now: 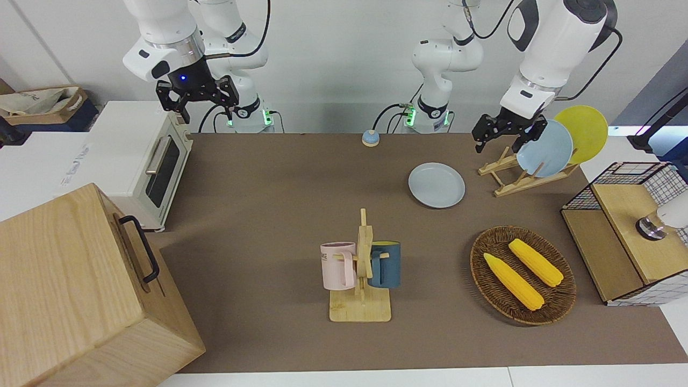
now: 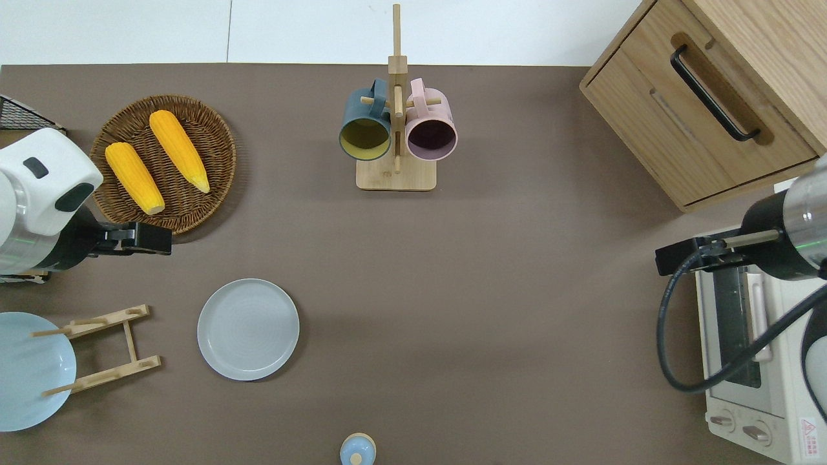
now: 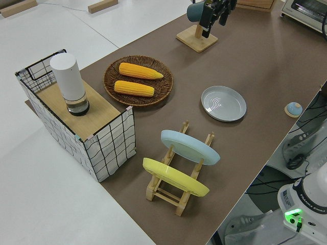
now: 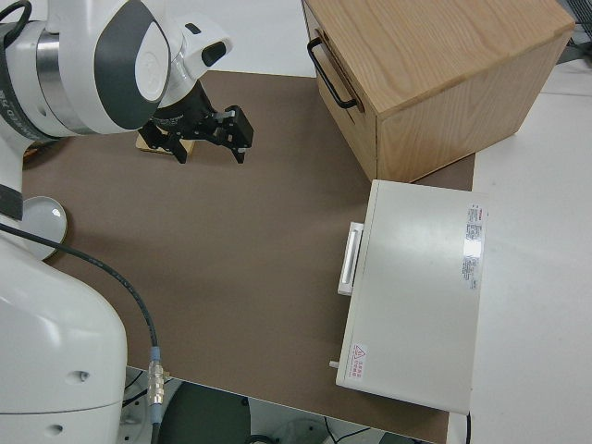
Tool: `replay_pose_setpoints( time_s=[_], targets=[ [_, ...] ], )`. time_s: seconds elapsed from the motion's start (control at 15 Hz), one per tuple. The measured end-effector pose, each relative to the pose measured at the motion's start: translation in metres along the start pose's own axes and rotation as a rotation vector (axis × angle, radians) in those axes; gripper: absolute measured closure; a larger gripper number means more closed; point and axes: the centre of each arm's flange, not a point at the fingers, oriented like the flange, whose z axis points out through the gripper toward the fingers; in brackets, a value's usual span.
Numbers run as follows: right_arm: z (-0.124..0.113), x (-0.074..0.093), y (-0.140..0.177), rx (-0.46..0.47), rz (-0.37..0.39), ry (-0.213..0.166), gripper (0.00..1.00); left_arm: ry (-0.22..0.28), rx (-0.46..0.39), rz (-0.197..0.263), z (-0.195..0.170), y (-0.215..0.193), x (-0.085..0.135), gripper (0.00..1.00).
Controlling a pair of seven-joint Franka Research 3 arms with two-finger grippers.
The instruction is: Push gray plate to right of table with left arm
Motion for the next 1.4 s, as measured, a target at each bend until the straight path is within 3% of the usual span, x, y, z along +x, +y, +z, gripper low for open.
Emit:
replay_pose_setpoints(
  time_s=[0.73, 1.0, 1.4],
  targets=[
    [0.000, 0.000, 0.000, 0.000, 0.000, 0.000, 0.01, -0.058, 0.005, -0.042, 0.019, 0.001, -0.006, 0.00],
    [0.000, 0.000, 0.000, 0.000, 0.000, 0.000, 0.01, -0.045, 0.003, -0.044, 0.042, -0.007, -0.022, 0.00],
    [0.000, 0.000, 0.000, 0.000, 0.000, 0.000, 0.01, -0.027, 0.019, -0.003, 0.103, -0.017, -0.064, 0.00]
  ],
)
